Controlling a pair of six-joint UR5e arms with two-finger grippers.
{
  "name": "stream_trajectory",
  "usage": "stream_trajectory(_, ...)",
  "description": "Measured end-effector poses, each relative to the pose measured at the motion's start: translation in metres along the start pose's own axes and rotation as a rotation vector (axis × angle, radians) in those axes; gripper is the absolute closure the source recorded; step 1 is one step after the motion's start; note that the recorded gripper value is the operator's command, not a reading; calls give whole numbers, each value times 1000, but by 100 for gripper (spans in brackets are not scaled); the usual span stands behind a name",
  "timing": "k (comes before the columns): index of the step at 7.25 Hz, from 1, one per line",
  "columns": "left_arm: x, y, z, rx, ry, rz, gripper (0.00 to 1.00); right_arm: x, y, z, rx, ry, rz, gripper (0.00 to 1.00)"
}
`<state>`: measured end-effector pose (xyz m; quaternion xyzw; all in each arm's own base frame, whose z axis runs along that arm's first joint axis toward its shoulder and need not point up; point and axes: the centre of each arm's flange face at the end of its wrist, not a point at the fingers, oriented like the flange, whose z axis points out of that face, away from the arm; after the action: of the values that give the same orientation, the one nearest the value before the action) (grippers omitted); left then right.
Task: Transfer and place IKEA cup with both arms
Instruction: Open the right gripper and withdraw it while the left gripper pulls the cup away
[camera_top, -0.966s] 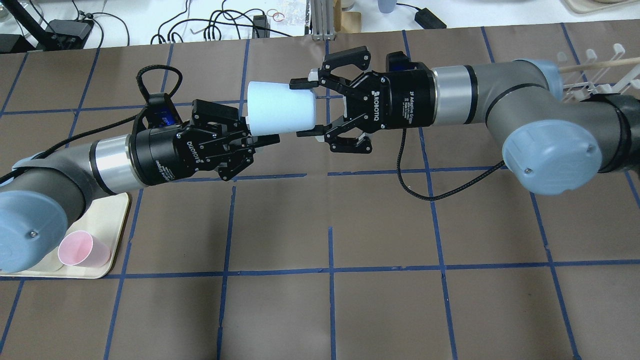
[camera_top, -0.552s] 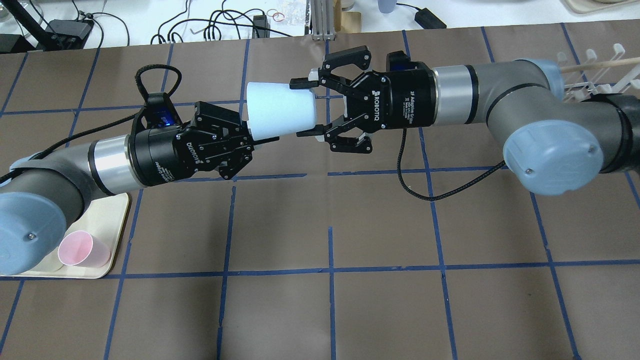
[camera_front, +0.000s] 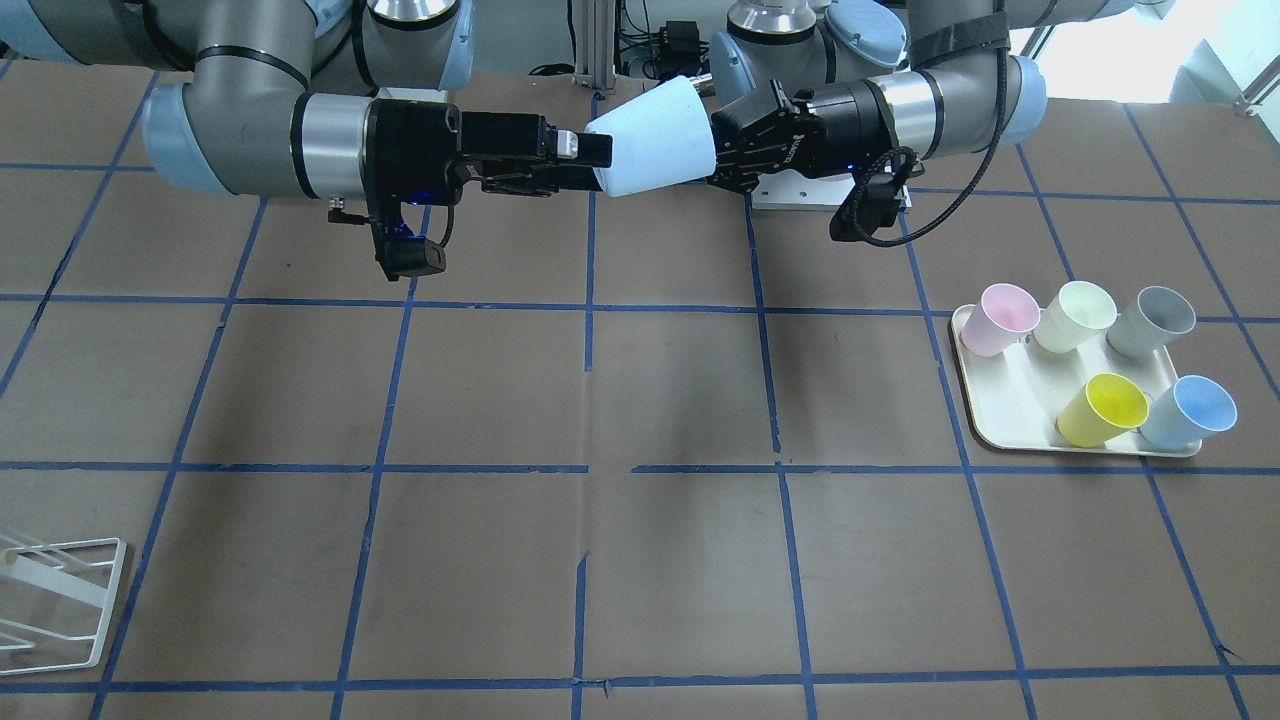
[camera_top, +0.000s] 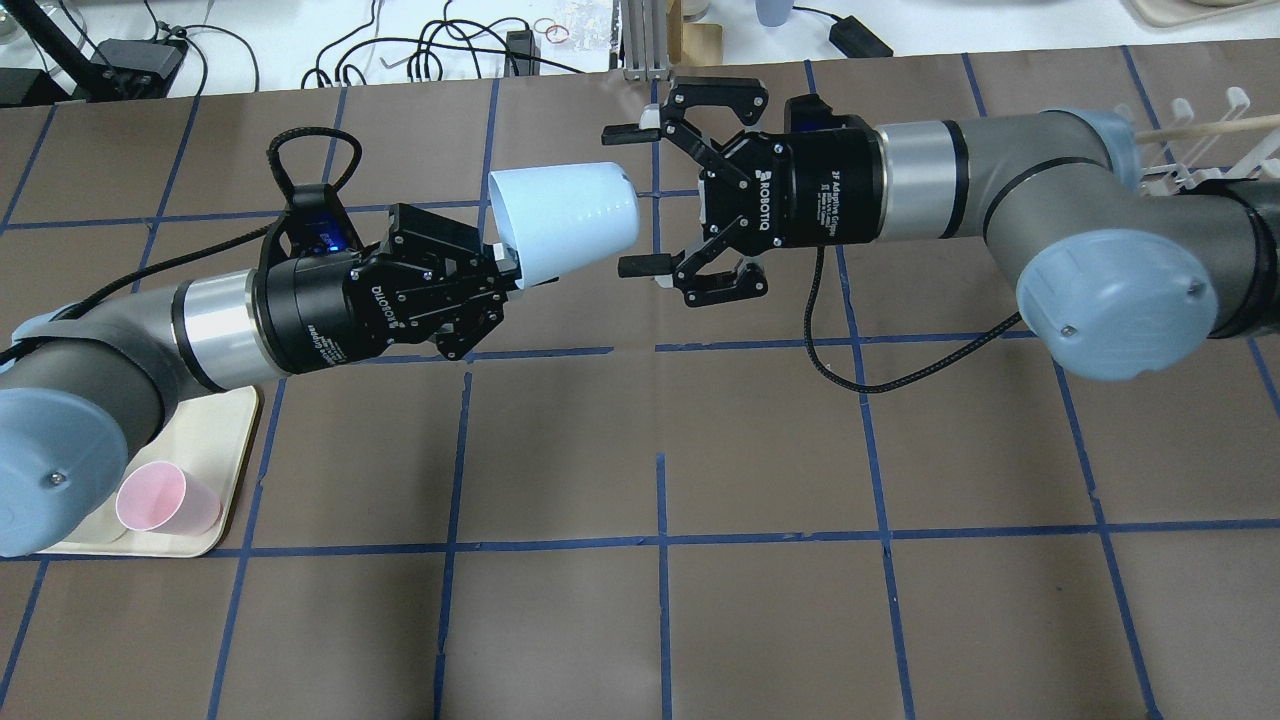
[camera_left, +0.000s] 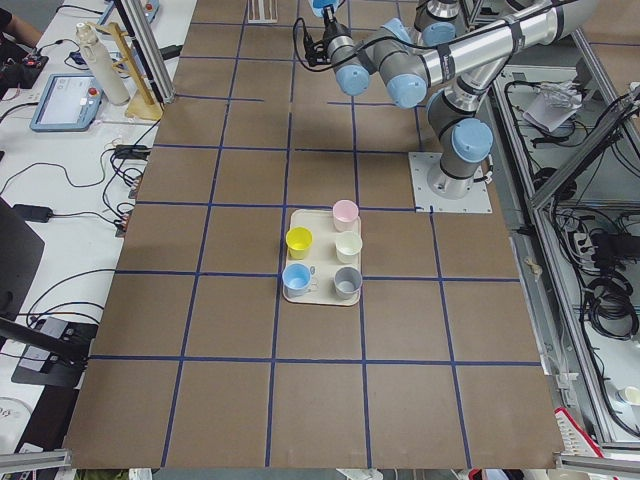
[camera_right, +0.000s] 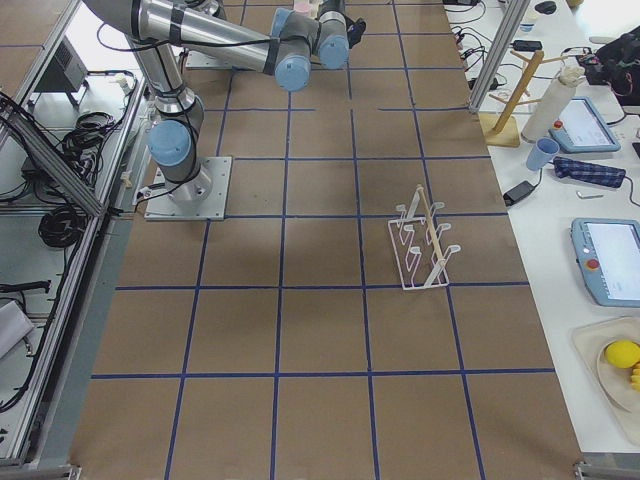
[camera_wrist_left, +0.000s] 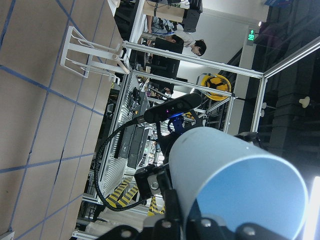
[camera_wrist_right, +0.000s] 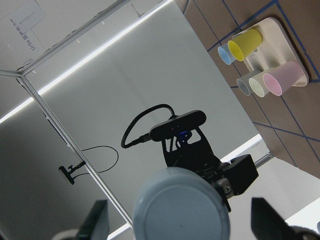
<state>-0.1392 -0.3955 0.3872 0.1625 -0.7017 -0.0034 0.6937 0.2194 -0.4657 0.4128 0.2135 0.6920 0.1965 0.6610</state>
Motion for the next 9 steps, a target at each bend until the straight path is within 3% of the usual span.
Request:
stream_trajectory(1,1,1,-1,-3,-13,5,100,-5,-7,-18,32,-19,13,0)
stream_trajectory(2,-1,2,-3,-22,-71,12,100,-9,-18,-48,89,-39,19,0)
stream_trajectory(3,-7,5,-7,-54,-171,24,100,-11,-29,-83,161,-31,26,0)
stream_trajectory(4,-12,4,-16,-83,-290,45,100,-10,-33,-109,228,38,28,0)
stream_trajectory(5,-17,2,-25,-105,-421,80,100,-13,-28,-123,297,184,21,0)
stream_trajectory(7,-26,-7,-49,-124,-742,176,100,-28,6,-145,480,564,-21,0)
stream_trajectory(9,-33,-22,-81,-102,-1118,247,100,-33,44,-154,613,819,-64,0)
